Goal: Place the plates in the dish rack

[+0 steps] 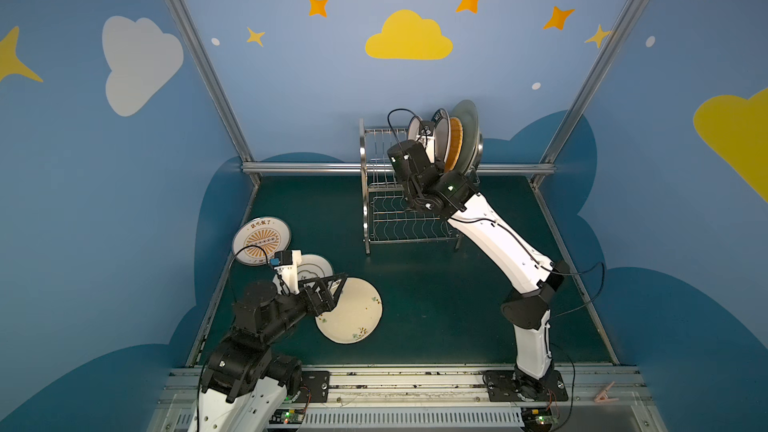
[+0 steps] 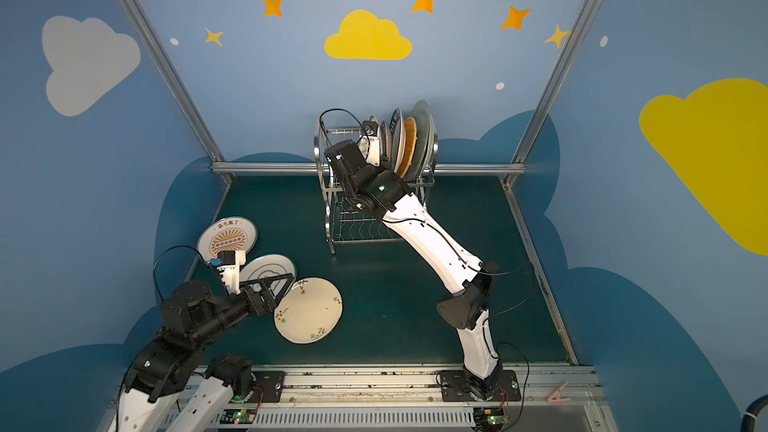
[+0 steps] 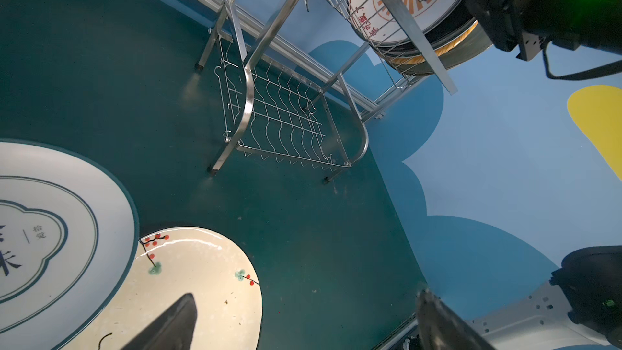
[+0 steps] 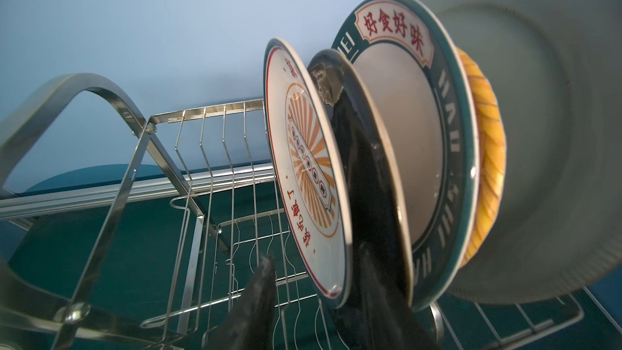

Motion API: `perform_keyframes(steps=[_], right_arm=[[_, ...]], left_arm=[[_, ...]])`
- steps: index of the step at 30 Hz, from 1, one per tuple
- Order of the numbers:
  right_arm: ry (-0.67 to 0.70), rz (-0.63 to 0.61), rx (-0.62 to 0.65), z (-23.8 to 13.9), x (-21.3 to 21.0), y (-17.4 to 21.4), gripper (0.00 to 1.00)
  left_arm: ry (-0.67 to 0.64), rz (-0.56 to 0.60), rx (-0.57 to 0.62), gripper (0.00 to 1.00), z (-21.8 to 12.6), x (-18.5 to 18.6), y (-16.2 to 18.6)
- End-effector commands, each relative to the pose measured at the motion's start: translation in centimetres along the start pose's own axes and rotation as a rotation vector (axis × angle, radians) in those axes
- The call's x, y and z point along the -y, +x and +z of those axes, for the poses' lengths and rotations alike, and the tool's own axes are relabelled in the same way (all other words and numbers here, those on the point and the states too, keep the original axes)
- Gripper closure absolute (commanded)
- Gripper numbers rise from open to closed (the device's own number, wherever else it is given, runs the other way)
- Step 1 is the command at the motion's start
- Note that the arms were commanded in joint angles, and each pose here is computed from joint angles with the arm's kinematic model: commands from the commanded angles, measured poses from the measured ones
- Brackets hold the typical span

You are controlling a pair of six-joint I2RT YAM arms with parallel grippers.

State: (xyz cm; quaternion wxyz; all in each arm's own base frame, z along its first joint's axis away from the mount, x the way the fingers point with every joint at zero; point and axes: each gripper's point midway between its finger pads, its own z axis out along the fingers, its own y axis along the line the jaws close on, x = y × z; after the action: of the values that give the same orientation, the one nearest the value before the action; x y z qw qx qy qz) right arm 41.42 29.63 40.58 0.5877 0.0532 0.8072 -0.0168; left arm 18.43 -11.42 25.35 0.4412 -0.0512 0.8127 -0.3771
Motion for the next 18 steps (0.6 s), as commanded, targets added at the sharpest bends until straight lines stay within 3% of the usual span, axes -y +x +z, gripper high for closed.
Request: perform_keyframes(steps=[1, 11, 18], right_arm=[[-0.028, 0.047, 0.032, -1.8, 0.8, -2.2, 0.57], [-0.052, 0.063, 0.042, -2.9, 0.9, -2.8, 0.5], [-0.081, 0.061, 0.055, -3.8, 0.7, -3.3, 0.39]], left_arm=[[-0.002, 0.003, 0.008, 0.0, 0.0, -0.1, -0.1], [-0.006, 0.002, 0.008, 0.0, 0.1, -0.2, -0.1], [-0.011, -0.002, 0.005, 0.0, 0.1, -0.3, -0.1]])
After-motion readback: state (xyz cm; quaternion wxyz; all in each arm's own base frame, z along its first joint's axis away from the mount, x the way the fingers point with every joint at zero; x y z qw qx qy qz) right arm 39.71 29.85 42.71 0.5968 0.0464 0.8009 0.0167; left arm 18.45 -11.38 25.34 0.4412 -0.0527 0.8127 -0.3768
